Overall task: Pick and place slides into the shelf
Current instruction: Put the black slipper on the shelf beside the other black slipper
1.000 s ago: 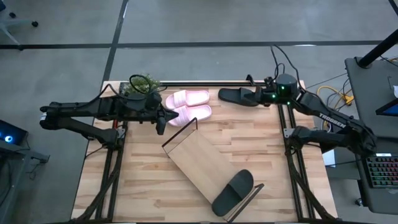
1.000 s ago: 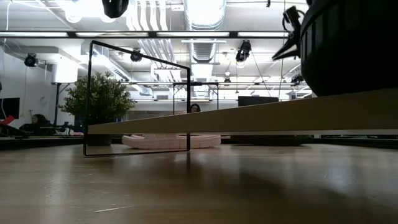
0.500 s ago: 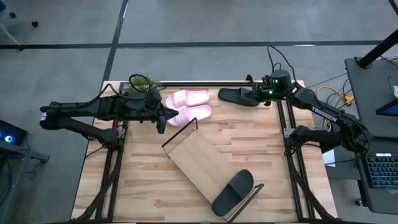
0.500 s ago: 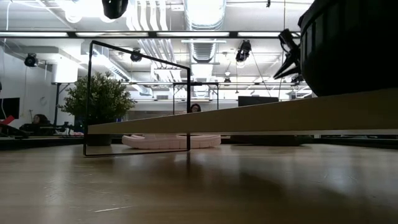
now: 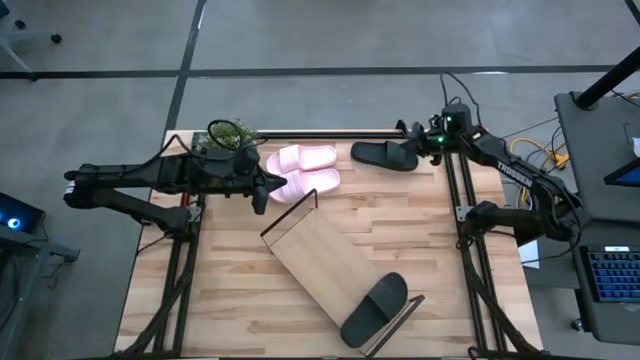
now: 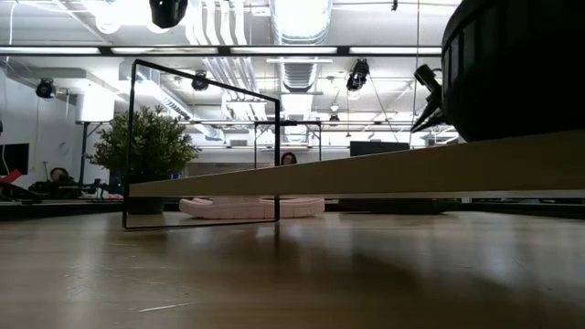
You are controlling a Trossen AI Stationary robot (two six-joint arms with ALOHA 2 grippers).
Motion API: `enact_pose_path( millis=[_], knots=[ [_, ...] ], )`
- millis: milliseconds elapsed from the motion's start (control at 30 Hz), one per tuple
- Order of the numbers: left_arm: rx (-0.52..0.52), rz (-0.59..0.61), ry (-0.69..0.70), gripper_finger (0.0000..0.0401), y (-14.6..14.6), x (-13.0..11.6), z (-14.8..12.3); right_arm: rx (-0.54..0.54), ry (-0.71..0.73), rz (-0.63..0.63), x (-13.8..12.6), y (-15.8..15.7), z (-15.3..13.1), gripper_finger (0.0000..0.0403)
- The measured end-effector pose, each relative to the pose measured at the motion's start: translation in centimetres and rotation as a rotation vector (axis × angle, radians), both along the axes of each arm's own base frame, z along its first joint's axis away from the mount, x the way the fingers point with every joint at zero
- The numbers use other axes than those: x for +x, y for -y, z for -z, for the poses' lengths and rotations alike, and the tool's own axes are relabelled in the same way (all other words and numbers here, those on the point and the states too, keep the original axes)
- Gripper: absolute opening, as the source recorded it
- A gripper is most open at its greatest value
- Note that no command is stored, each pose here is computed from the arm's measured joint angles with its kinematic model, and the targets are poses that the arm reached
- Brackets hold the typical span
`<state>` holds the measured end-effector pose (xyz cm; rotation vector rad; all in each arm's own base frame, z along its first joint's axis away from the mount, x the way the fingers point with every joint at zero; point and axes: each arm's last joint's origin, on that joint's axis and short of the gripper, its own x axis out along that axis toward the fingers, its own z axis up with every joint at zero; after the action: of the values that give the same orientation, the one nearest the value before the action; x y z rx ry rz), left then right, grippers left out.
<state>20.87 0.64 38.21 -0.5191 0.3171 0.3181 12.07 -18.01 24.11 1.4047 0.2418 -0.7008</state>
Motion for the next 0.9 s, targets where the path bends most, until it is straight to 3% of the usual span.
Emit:
enact_pose_path(
  millis=[233,600,900],
  knots=[
    [0.000,0.000,0.001,0.0000,0.0,0.0,0.0,0.018,-0.034,0.023,-1.1,0.3,0.6,0.0008],
    [-0.001,0.001,0.004,0.0000,0.0,0.0,0.0,0.113,-0.075,0.056,-2.6,-0.4,4.3,0.0008],
    [-0.001,0.001,0.004,0.0000,0.0,0.0,0.0,0.028,-0.041,0.104,-3.4,0.2,5.0,0.0008]
  ],
)
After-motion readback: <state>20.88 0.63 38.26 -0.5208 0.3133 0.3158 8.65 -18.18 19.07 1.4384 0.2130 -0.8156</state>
